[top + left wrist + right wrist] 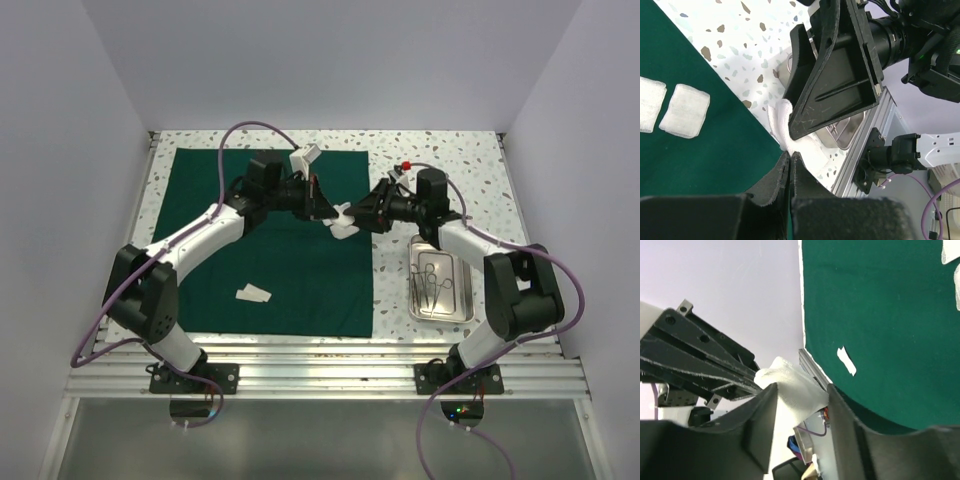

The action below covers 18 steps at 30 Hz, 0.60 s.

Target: Prepare the surgical pack

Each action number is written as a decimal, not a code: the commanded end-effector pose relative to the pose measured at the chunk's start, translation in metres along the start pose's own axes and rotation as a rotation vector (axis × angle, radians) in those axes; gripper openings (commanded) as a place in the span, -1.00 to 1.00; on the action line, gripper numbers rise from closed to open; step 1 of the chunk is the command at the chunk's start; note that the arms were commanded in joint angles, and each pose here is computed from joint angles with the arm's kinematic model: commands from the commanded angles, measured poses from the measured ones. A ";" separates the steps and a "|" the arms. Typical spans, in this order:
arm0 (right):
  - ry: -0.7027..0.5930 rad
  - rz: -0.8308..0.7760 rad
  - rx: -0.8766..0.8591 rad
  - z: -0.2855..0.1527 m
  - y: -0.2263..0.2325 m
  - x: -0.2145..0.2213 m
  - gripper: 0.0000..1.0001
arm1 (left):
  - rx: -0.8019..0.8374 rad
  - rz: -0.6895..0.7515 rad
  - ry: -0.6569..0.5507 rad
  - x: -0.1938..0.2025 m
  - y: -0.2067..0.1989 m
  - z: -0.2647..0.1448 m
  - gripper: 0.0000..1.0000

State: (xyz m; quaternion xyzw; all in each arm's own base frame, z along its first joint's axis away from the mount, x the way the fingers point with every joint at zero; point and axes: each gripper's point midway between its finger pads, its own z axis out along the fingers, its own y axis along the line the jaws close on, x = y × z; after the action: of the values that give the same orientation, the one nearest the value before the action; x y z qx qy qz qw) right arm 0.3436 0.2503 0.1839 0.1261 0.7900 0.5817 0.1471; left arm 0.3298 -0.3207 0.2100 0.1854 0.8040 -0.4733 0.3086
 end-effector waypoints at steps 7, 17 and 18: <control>0.011 -0.069 -0.081 -0.014 0.024 0.014 -1.00 | 0.058 0.034 -0.019 -0.011 -0.009 0.005 -1.00; -0.053 -0.149 0.420 -0.079 -0.039 -0.001 -1.00 | -0.120 0.108 0.008 -0.016 0.037 -0.005 -0.06; -0.075 -0.160 0.447 -0.091 -0.042 -0.002 -1.00 | -0.148 0.131 0.028 -0.015 0.045 -0.006 -0.03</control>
State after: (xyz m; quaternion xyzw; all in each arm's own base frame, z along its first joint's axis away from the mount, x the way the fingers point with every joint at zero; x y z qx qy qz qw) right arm 0.3331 0.2056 0.1752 0.1213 0.8549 0.4729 0.1753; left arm 0.3440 -0.3086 0.1893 0.1984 0.8229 -0.4344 0.3079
